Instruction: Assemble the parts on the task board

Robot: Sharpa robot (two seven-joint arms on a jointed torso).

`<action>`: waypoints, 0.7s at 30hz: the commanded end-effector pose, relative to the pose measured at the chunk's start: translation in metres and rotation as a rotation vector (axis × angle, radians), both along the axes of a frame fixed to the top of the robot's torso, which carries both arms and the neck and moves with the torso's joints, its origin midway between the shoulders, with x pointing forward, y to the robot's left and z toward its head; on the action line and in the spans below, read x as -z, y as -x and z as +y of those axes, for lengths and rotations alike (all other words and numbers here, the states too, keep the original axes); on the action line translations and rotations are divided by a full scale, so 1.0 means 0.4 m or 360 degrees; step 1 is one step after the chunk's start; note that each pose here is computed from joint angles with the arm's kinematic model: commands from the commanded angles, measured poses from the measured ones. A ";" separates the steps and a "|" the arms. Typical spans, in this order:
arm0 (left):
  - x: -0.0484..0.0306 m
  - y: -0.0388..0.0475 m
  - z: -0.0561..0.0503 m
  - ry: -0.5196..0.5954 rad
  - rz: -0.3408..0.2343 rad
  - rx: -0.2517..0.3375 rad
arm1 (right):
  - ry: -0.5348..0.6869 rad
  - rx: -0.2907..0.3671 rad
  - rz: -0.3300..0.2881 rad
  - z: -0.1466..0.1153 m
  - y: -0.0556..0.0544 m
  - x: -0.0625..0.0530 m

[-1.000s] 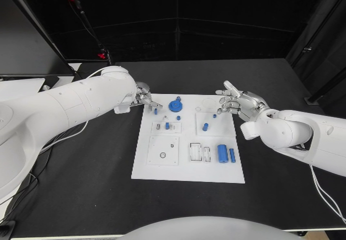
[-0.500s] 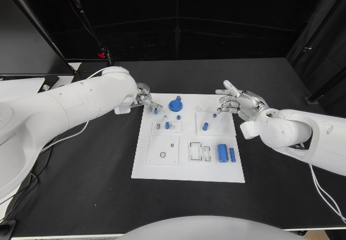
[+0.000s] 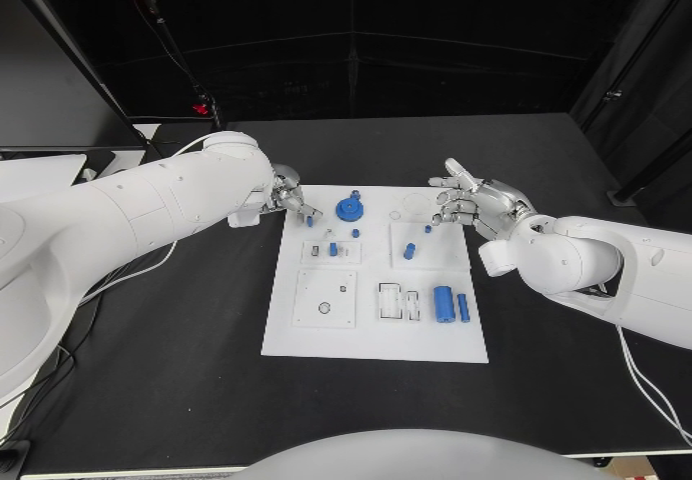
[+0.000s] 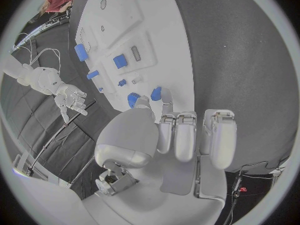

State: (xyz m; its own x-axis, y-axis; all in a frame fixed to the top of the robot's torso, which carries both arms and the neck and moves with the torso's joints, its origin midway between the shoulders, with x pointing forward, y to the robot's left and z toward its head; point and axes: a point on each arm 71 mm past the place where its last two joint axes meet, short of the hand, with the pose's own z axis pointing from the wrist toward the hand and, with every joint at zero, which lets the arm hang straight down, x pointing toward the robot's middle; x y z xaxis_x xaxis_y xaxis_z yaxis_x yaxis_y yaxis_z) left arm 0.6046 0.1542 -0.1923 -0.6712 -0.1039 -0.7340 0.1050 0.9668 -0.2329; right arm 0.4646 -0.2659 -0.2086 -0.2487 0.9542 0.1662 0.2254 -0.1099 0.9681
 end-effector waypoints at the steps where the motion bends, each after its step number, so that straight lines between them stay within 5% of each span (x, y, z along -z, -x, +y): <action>1: -0.001 0.001 -0.001 -0.0005 0.0019 0.0016 | -0.0011 -0.0013 -0.0011 0.006 0.000 -0.004; 21: 0.001 0.002 -0.010 0.0016 0.0015 0.0039 | -0.0011 -0.0015 -0.0007 0.007 0.000 -0.003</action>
State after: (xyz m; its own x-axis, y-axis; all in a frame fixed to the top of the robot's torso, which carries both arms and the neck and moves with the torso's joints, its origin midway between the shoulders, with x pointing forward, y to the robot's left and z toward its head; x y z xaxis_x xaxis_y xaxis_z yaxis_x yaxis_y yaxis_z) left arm 0.6038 0.1521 -0.1938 -0.6786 -0.0990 -0.7278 0.1124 0.9652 -0.2360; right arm 0.4647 -0.2647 -0.2088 -0.2504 0.9536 0.1669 0.2278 -0.1096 0.9675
